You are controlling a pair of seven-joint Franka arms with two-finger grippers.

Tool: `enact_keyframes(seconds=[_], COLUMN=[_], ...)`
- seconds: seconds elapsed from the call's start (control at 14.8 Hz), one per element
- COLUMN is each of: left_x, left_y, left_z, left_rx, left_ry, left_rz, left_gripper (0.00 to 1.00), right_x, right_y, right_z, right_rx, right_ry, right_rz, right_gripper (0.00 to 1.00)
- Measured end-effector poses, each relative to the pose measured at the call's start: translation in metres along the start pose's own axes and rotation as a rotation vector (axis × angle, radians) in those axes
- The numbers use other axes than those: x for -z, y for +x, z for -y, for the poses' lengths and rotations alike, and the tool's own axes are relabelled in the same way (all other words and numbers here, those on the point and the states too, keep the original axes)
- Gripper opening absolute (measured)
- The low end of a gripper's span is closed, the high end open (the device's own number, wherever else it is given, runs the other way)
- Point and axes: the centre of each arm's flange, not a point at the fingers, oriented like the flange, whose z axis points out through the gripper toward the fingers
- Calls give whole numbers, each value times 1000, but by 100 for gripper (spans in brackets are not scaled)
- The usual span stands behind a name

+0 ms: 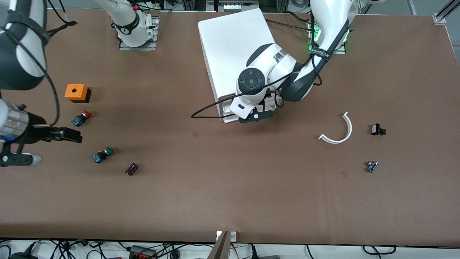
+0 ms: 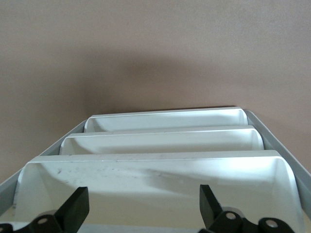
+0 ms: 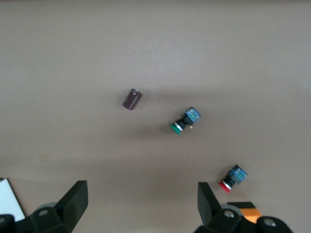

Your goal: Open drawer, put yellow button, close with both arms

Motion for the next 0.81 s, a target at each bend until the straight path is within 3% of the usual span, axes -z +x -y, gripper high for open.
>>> enact_keyframes(seconds=[0.2, 0.41, 0.61, 0.81], left_x=[4, 24, 62, 99], left_y=[5, 35, 89, 126], left_z=[6, 35, 103, 183], left_rx=[-3, -1, -17, -91], left_ry=[-2, -35, -66, -38], left_rz=[6, -7, -62, -107], left_gripper=[100, 100, 100, 100], right_x=[13, 22, 31, 40], right_y=[-17, -38, -58, -69], right_z=[-33, -55, -63, -60], right_rx=[5, 27, 48, 60], right_ry=[7, 11, 11, -2], right_rz=[-22, -61, -75, -83], right_gripper=[100, 100, 100, 100])
